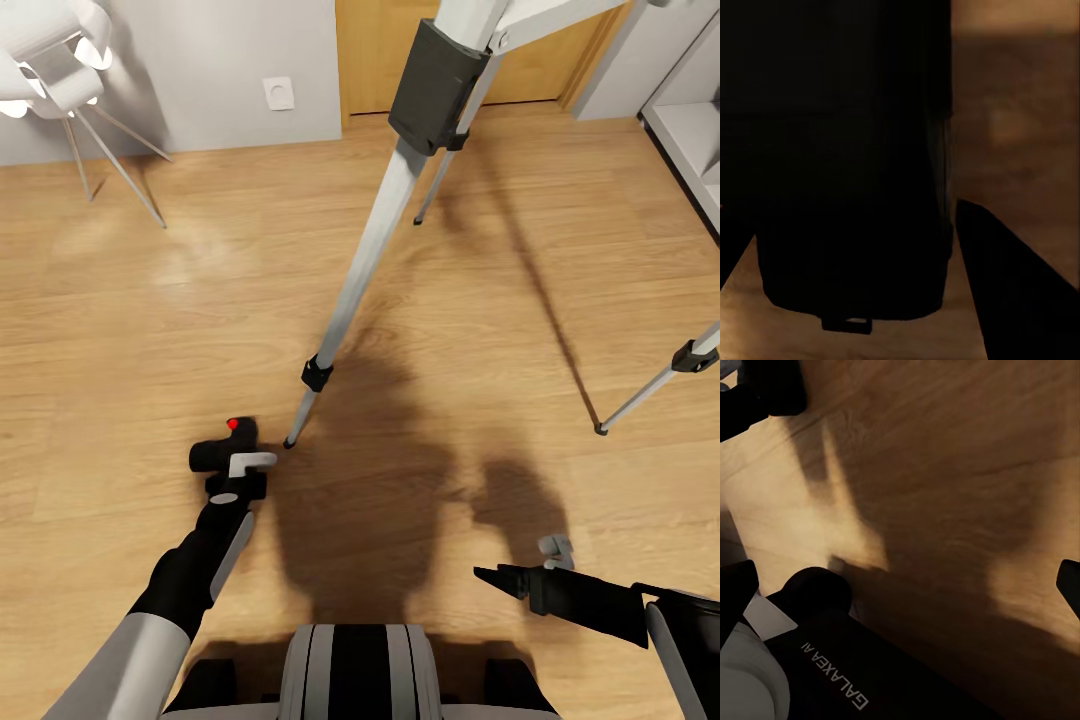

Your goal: Attach the digital camera to the camera tripod in the bedroom.

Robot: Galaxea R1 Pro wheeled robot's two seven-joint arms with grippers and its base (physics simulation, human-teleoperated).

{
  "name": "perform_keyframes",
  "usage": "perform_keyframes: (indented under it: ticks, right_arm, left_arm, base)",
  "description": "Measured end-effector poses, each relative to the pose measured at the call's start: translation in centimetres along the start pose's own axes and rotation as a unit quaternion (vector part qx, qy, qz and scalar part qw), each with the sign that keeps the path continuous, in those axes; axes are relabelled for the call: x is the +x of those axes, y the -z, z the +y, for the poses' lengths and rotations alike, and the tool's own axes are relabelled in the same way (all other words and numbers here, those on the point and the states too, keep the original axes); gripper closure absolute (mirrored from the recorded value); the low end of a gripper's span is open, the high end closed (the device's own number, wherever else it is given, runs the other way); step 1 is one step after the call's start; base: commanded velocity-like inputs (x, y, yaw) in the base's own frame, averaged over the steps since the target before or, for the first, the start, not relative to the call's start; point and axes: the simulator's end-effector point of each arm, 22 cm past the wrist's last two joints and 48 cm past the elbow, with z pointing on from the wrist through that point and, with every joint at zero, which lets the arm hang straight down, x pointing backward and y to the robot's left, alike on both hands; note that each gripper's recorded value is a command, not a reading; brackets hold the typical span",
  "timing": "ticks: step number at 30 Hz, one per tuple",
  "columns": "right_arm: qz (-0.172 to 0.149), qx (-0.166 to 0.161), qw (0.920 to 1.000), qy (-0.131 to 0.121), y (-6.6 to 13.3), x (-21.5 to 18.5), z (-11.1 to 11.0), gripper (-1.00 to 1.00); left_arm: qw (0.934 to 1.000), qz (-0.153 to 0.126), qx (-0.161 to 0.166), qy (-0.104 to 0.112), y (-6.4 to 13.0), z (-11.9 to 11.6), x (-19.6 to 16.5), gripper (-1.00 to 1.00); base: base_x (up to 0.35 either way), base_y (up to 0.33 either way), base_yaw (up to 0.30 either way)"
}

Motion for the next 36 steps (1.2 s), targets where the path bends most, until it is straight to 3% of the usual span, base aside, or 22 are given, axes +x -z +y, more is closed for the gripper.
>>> perform_keyframes:
  ticks: [4, 8, 9, 10, 12, 14, 17, 23, 36]
  right_arm:
    - [0.000, 0.000, 1.0000, 0.000, 0.0, 0.0, 0.0, -1.00]
    - [0.000, 0.000, 1.0000, 0.000, 0.0, 0.0, 0.0, -1.00]
    - [-0.001, -0.001, 1.0000, 0.000, 0.0, 0.0, 0.0, -1.00]
    - [-0.001, -0.001, 1.0000, 0.000, 0.0, 0.0, 0.1, -1.00]
    - [-0.001, -0.001, 1.0000, 0.000, 0.0, 0.0, 0.0, -1.00]
    - [-0.001, -0.002, 1.0000, -0.001, 0.0, 0.0, 0.1, -1.00]
    - [-0.001, 0.000, 1.0000, 0.000, 0.0, 0.0, 0.0, -1.00]
    - [-0.001, 0.000, 1.0000, 0.000, 0.0, 0.0, 0.0, -1.00]
    - [-0.018, -0.005, 0.9996, 0.019, 1.2, -1.3, 1.7, -1.00]
  left_arm:
    - [1.0000, -0.001, 0.002, 0.000, 0.0, -0.2, -0.1, 1.00]
    - [0.9998, -0.019, 0.001, 0.005, 0.6, -0.2, -1.9, 1.00]
    - [0.9992, -0.039, 0.007, 0.013, 2.0, -0.3, -4.9, 1.00]
    - [0.9962, -0.084, 0.009, 0.022, 4.5, 0.2, -10.0, 1.00]
    - [0.9967, -0.077, 0.013, 0.019, 6.1, 0.4, -11.5, 1.00]
    - [0.9990, -0.040, 0.019, 0.003, 7.8, 0.5, -11.4, 1.00]
    - [0.9995, -0.019, 0.025, 0.001, 8.6, 0.3, -11.1, 1.00]
    - [0.9996, -0.019, 0.022, 0.001, 8.6, 0.4, -11.1, 1.00]
    - [0.9986, -0.048, 0.019, 0.009, 10.9, 1.5, -13.8, 1.00]
  base:
    - [0.000, 0.000, 0.000]
    - [0.000, 0.000, 0.000]
    - [0.000, 0.000, 0.000]
    - [0.000, 0.000, 0.000]
    - [0.000, 0.000, 0.000]
    - [0.000, 0.000, 0.000]
    - [0.000, 0.000, 0.000]
    - [0.000, 0.000, 0.000]
    - [0.000, 0.000, 0.000]
